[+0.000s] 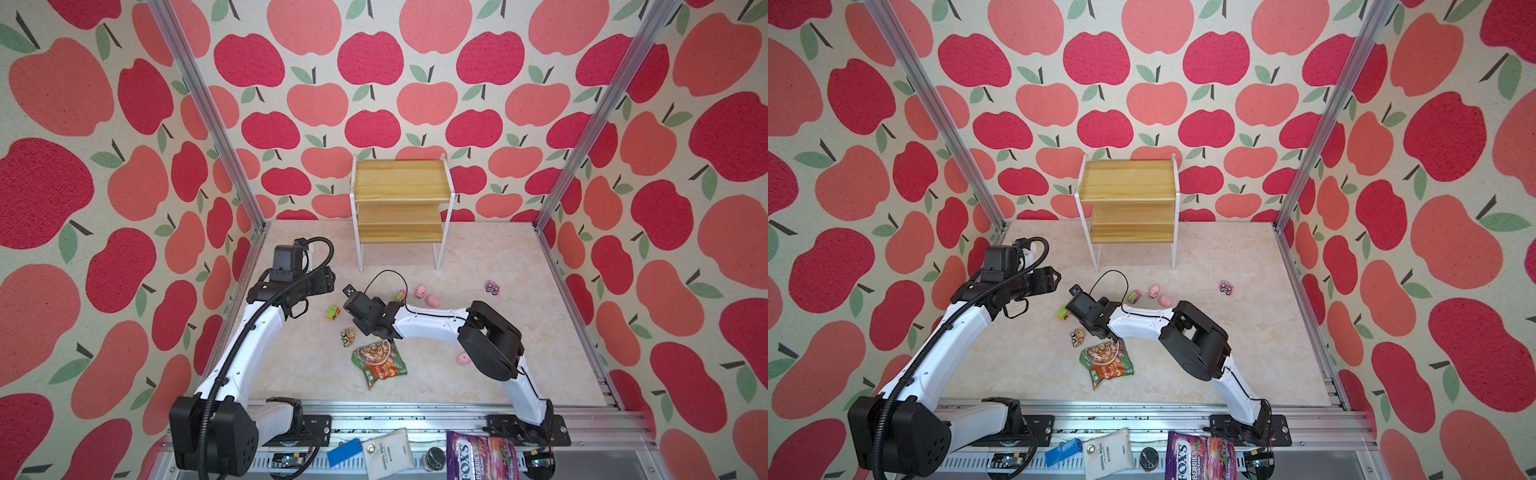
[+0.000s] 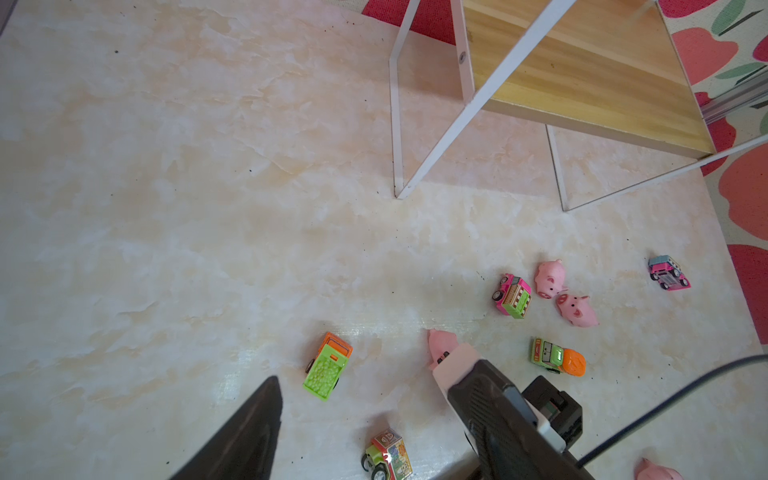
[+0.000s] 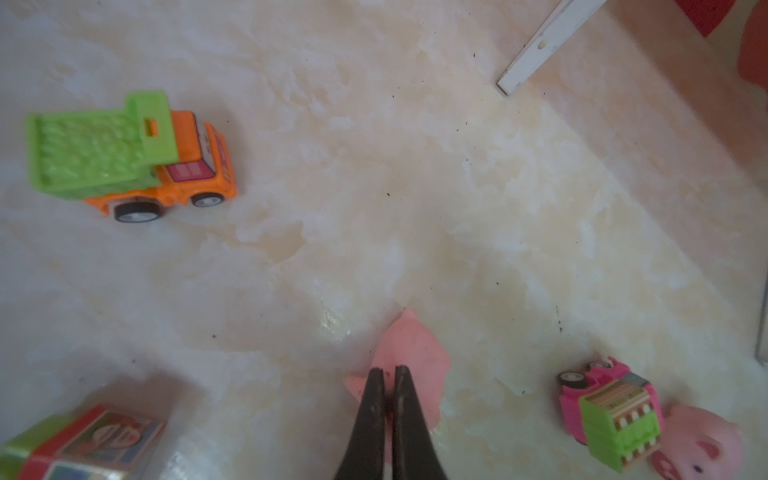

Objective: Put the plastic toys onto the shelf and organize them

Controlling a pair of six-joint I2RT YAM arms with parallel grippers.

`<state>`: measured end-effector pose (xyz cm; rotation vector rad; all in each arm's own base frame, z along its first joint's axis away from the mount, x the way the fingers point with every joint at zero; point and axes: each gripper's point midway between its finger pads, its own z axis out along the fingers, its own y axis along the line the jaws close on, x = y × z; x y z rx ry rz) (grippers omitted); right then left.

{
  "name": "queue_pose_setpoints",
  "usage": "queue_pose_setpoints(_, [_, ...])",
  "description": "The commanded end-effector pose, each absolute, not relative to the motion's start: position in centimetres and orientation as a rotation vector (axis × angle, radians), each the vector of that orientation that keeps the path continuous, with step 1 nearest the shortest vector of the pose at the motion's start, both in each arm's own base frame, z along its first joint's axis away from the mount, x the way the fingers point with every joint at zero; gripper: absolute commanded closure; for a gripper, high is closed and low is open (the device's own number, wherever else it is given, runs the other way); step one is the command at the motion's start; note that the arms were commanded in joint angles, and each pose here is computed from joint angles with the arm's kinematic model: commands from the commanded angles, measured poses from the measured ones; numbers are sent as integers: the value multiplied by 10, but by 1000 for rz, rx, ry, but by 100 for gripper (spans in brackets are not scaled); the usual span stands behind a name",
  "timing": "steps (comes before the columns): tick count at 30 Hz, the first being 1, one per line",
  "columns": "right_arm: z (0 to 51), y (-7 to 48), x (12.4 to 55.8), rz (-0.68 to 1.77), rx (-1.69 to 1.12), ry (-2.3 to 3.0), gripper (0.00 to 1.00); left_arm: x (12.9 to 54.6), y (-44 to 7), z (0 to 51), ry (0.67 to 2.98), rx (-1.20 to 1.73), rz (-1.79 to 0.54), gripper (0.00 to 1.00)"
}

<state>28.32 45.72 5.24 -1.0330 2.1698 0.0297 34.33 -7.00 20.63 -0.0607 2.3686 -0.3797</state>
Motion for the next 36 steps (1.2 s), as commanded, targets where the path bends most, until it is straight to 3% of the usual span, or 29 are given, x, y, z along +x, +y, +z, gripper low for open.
queue_pose_setpoints(1, [68,444,284,184,-968,2227,100,342,-67,204,2369,-45,-349,26])
queue_pose_setpoints(10, [108,454,272,810,-731,2204,100,342,-67,204,2369,-44,-346,26])
queue_pose_setpoints(17, [92,452,281,1142,-537,2245,100,342,-67,204,2367,-40,-348,26])
queue_pose_setpoints(27, [49,424,286,933,-558,2357,96,342,-68,203,2370,-37,-352,26])
queue_pose_setpoints(36, [54,391,294,698,-660,2339,70,343,-69,201,2376,-32,-350,26])
